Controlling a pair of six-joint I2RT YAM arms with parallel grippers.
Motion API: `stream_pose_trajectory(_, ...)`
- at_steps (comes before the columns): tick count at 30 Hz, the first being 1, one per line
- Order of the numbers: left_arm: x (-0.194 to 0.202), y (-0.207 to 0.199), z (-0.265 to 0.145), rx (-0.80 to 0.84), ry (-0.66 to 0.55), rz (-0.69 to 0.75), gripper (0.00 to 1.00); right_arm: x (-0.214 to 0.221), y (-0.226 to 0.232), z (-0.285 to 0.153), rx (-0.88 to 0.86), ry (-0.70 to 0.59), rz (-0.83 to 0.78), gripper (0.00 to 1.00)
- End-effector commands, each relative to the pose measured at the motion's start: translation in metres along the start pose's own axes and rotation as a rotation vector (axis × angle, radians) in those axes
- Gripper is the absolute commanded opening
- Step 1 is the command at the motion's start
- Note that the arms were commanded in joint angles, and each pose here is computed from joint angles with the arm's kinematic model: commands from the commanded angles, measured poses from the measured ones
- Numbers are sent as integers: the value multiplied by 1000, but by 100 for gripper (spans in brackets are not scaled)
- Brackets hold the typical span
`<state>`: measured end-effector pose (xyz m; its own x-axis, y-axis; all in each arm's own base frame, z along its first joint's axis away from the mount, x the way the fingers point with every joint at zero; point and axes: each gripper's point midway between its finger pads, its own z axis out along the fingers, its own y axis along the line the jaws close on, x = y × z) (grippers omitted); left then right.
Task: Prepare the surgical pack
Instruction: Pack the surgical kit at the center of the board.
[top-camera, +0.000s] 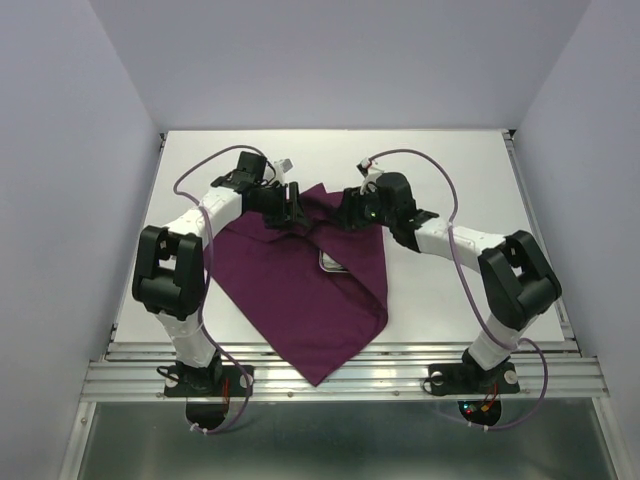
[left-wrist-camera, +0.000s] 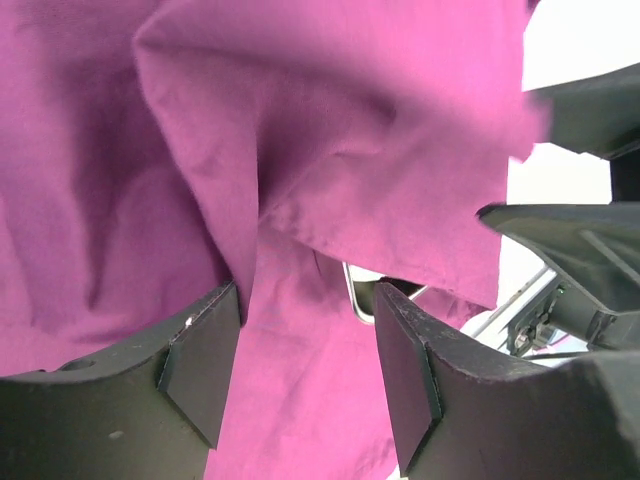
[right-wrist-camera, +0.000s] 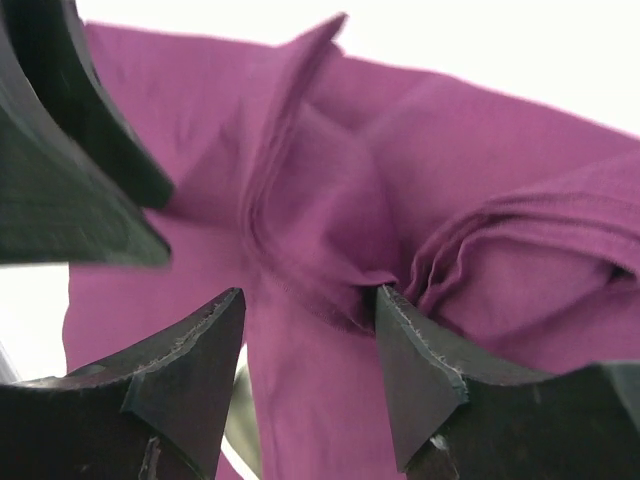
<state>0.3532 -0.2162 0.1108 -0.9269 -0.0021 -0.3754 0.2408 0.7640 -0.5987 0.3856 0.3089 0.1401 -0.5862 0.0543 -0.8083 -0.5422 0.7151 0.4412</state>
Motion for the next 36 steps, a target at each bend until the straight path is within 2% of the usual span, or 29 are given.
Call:
stream_pose_trajectory(1, 1, -12, -25, -9, -43, 49, 65, 7, 22, -22, -91, 45, -86, 59)
stream_pose_trajectory(8, -18, -32, -69, -21, -178, 90, 64, 37, 14, -40, -64, 154, -108, 57)
stream_pose_trajectory(12, -40, -39, -84, -6, -259, 65, 68, 32, 16, -54, -48, 129, -128, 56)
stream_pose_trajectory(13, -45, -37, -80, -12, -262, 53, 72, 29, 15, -58, -33, 115, -130, 57)
stream_pose_trajectory(17, -72, -24, -70, -72, -310, 47, 74, 12, 10, -70, 37, 33, -123, 59)
stream_pose_trajectory(23, -90, -21, -57, -146, -313, 14, 75, -14, -27, -105, 313, -155, -33, 64)
stream_pose_trajectory(25, -89, -29, -52, -153, -320, 0, 83, -17, -36, -120, 381, -205, -17, 71)
stream_pose_trajectory(26, -90, -30, -52, -166, -335, -23, 91, -19, -39, -129, 411, -228, -9, 75)
stream_pose_trajectory(27, -95, -32, -51, -162, -353, -26, 92, -20, -40, -132, 420, -236, -7, 75)
stream_pose_trajectory(29, -98, -34, -49, -154, -366, -48, 93, -19, -42, -138, 438, -237, -9, 78)
stream_pose_trajectory(34, -108, -40, -35, -164, -359, -60, 92, -18, -45, -148, 467, -235, -8, 79)
stream_pose_trajectory(36, -108, -37, -29, -196, -342, -73, 88, -16, -45, -150, 464, -237, -4, 80)
